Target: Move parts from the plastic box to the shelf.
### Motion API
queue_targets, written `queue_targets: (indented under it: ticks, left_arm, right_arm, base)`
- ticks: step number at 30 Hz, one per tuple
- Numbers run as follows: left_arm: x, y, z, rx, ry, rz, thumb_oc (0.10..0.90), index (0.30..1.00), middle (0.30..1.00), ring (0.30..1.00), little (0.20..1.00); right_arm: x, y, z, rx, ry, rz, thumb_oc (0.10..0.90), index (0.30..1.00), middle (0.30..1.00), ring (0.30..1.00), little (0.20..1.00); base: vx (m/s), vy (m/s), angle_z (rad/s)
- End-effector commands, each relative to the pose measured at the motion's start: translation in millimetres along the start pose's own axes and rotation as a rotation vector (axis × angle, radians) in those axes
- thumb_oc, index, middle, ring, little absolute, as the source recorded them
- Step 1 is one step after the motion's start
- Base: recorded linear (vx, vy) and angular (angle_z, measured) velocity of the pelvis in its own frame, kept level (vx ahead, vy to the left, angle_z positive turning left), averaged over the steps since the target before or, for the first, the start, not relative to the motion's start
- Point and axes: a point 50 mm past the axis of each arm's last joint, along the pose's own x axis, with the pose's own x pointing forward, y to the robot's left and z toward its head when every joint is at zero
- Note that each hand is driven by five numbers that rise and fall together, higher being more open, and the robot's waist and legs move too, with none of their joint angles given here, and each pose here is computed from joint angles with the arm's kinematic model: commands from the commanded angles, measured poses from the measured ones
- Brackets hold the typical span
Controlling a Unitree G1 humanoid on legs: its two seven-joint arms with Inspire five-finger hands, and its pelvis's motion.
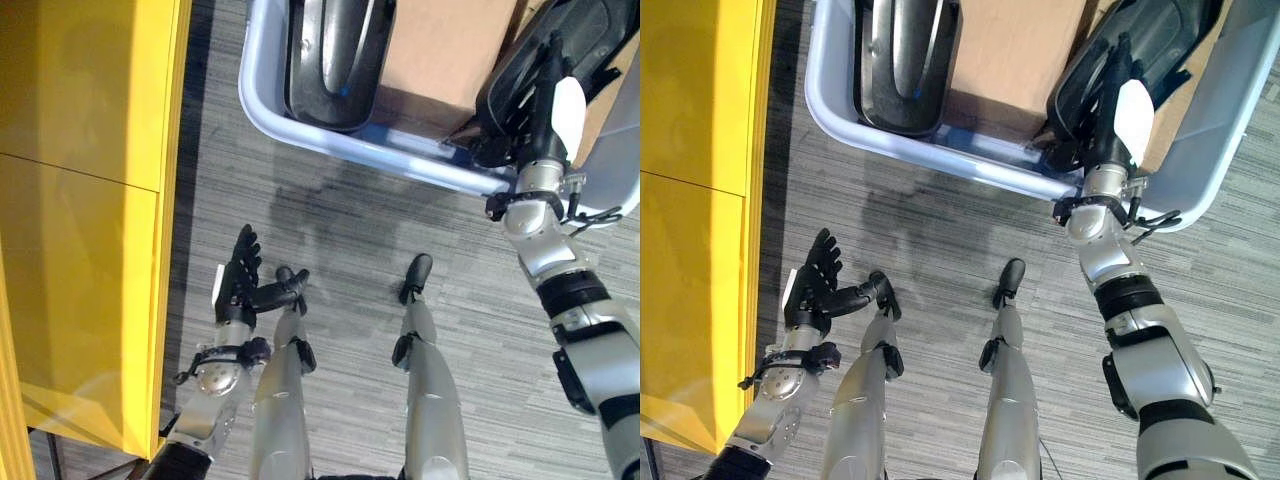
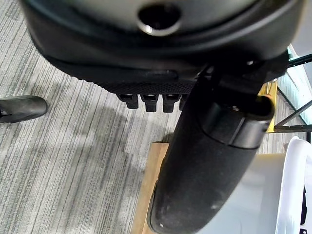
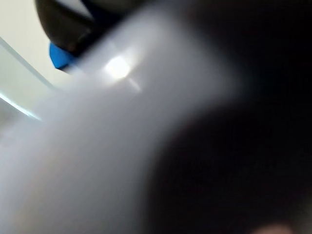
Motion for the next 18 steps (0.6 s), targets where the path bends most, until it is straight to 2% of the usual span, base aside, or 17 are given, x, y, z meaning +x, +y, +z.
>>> queue_targets:
  ticks: [1, 18]
  left_arm:
    - [-5.4, -6.1, 20.2, -0.010, -0.124, -0.035, 0.900, 1.000, 1.000, 1.000, 1.000]
    - [-2.2, -7.3, 17.2, -0.023, -0.109, -0.012, 0.900, 1.000, 1.000, 1.000, 1.000]
  right_arm:
    - [5.0, -4.2, -7.2, -0.020, 0.042, 0.002, 0.400, 0.300, 0.300, 0.300, 0.300]
    - [-33.4, 13.4, -17.1, 0.111, 0.060, 0.002, 0.400, 0.300, 0.300, 0.300, 0.300]
  base:
    - [0.00, 0.000, 0.00]
    - [-0.01, 0.001, 0.00]
